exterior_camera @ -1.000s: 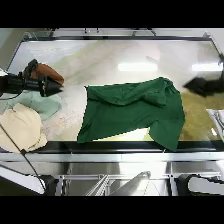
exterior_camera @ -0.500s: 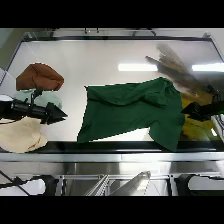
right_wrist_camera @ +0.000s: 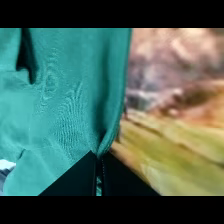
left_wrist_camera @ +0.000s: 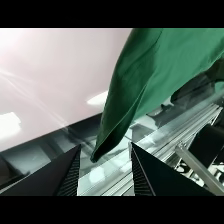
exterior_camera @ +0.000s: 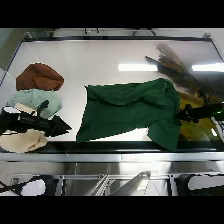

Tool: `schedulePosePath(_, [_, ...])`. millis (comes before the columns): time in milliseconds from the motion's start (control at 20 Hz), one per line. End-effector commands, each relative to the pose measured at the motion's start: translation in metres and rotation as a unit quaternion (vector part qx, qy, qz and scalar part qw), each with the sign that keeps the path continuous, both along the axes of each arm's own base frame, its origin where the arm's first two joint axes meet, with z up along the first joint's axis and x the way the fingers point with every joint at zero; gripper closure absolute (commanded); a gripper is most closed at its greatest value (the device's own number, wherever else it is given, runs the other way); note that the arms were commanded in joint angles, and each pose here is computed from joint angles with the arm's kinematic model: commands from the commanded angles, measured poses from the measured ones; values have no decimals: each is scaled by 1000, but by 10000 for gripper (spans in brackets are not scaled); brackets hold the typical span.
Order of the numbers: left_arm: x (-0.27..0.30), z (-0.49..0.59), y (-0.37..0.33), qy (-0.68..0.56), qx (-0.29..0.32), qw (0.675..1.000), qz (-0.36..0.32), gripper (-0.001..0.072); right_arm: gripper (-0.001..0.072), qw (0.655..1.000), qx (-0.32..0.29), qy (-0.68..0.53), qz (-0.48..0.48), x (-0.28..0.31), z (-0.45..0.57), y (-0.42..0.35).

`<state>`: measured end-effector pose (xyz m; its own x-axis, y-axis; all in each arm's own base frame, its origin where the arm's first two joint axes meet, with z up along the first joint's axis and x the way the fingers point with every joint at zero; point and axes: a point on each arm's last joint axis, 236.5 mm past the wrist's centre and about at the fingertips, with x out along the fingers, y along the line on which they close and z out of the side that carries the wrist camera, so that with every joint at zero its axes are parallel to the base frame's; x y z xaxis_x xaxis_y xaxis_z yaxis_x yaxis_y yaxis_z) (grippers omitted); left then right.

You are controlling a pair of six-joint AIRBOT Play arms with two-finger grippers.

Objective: Fold the shirts.

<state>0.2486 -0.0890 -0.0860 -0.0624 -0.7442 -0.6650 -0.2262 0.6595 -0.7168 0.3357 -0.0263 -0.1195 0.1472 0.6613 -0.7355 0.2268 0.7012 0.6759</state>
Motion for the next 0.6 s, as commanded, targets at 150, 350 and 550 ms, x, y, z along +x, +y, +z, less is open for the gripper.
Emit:
schedulePosePath(150, [-10, -31, -34, -22, 51, 997, -49, 378, 693, 999, 45, -4, 2, 1, 13, 15])
schedulePosePath(350, [-13, -35, -50, -36, 62, 994, -80, 379, 693, 999, 53, 0, 7, -2, 16, 17])
schedulePosePath(550, [-14, -34, -52, -37, 58, 994, -84, 682, 690, 999, 53, -1, 7, -2, 16, 17])
